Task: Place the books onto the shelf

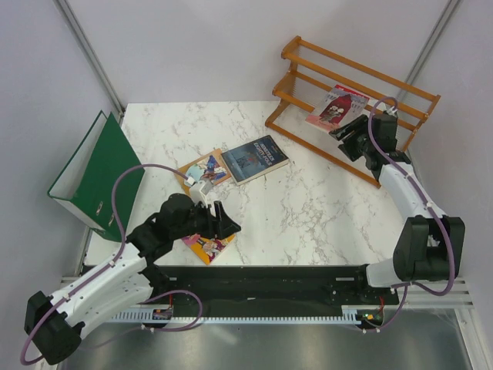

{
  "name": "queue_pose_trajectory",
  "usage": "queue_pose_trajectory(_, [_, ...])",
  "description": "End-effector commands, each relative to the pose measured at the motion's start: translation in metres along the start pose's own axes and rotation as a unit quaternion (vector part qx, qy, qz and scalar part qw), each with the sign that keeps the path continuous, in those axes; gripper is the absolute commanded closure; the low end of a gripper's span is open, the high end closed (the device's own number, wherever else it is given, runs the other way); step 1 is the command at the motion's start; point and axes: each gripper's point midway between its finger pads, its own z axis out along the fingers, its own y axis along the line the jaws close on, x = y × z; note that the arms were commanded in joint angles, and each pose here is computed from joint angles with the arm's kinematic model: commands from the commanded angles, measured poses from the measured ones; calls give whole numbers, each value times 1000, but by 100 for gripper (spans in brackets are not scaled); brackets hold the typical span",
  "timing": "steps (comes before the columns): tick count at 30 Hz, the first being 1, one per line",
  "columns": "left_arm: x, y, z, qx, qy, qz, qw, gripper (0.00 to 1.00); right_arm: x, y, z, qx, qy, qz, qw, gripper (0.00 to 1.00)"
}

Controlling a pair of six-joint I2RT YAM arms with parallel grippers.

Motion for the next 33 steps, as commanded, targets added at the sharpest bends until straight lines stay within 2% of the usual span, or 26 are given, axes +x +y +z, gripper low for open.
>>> queue_pose_trajectory(1, [4,-3,-1,13,2,-7,1000,25,-12,7,-32,6,-25,-38,999,35])
queue_pose_trajectory(3, [6,-2,-1,12,3,-7,1000,25,-13,6,-41,13,-31,-59,998,36])
queue_pose_trajectory(6, [7,0,0,8,5,-8,1000,25,-16,12,-60,13,-44,-85,995,48])
queue_pose_trajectory(7, [7,1,1,6,4,-6,1000,25,-14,14,-65,13,-42,-104,994,61])
queue_pose_trajectory(9, [8,2,2,4,7,-4,1000,25,-10,32,-68,-4,-34,-136,990,77])
queue_pose_trajectory(10, [8,2,2,4,8,-3,1000,25,3,34,-63,3,-9,-153,988,90])
queue_pose_trajectory(12, [7,1,3,3,11,-3,1000,25,2,51,-62,-2,-9,-197,980,96])
queue_pose_trajectory(13, [7,2,3,1,11,-1,1000,25,17,52,-53,6,17,-216,976,99])
queue_pose_trajectory(17, [6,2,5,0,13,1,1000,25,27,76,-40,10,37,-281,959,100])
queue_pose_trajectory(18, [6,2,5,-1,15,-1,1000,25,42,70,-30,24,66,-294,953,100])
queue_pose_trajectory(20, [5,1,6,-1,15,3,1000,25,38,74,-23,46,61,-328,942,100])
queue_pose_trajectory(21, [6,2,7,-2,19,4,1000,25,53,61,-12,73,90,-344,932,100])
queue_pose_trajectory(24, [5,2,9,-3,22,5,1000,25,61,53,2,101,108,-367,918,100])
queue_pose_trajectory(33, [7,3,9,-4,26,5,1000,25,43,31,26,185,68,-408,892,100])
